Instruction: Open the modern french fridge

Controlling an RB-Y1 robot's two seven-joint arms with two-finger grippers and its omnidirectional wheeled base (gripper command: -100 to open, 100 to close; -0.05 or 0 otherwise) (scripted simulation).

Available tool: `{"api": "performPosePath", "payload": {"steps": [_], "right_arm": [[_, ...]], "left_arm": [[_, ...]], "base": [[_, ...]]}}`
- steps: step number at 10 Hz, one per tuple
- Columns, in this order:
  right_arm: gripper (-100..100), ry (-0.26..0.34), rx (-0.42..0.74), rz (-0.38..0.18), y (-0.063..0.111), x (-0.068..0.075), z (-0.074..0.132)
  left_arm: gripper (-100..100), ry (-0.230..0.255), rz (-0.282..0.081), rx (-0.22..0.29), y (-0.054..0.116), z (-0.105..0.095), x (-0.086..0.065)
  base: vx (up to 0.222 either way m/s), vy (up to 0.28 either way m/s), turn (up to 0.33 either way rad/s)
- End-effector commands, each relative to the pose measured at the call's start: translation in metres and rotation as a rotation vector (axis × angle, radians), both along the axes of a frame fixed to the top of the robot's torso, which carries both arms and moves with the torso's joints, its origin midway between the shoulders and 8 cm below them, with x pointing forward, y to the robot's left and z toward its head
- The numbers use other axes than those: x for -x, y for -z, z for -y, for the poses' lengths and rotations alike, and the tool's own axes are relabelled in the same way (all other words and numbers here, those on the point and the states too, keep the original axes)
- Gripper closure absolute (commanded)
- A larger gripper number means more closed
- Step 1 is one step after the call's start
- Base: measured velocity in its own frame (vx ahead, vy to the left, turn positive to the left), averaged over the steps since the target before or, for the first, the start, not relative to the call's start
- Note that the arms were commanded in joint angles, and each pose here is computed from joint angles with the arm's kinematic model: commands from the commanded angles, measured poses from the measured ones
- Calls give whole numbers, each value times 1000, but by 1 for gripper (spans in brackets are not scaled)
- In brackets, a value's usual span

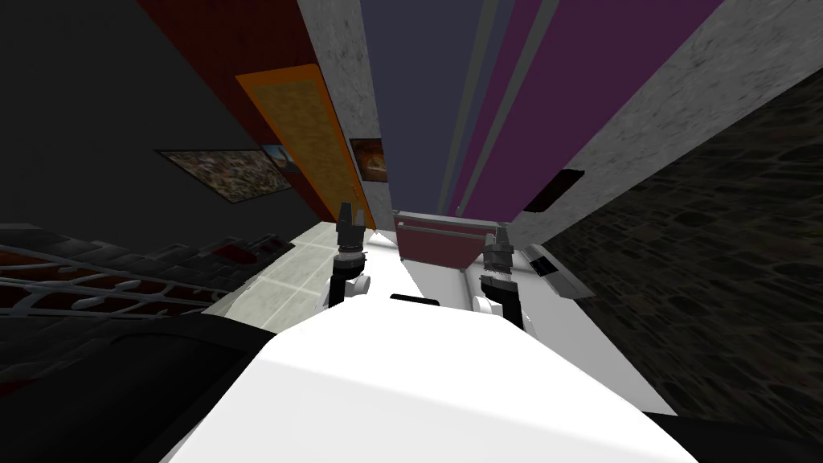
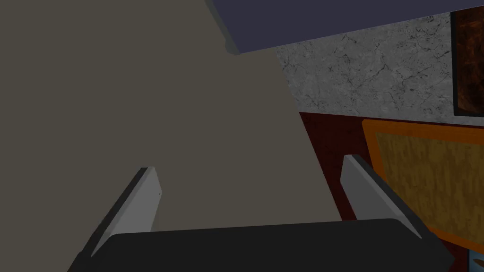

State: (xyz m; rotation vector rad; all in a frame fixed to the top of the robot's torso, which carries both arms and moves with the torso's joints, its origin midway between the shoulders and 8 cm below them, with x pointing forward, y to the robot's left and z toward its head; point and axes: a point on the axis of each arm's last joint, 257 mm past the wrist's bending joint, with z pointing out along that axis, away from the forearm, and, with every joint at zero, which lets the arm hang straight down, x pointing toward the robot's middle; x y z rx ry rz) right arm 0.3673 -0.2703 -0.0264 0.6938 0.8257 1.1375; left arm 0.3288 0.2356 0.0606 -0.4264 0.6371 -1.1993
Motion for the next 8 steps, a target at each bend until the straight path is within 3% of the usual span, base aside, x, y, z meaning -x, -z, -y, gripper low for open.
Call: {"api": "performPosePath", "payload": {"steps": [1, 8], "right_arm": [[0, 0, 0, 0, 0, 0, 0], [0, 0, 0, 0, 0, 0, 0]], "left_arm": [[0, 0, 0, 0, 0, 0, 0], [0, 0, 0, 0, 0, 0, 0]], "base": [[0, 0, 0], [0, 0, 0]]}}
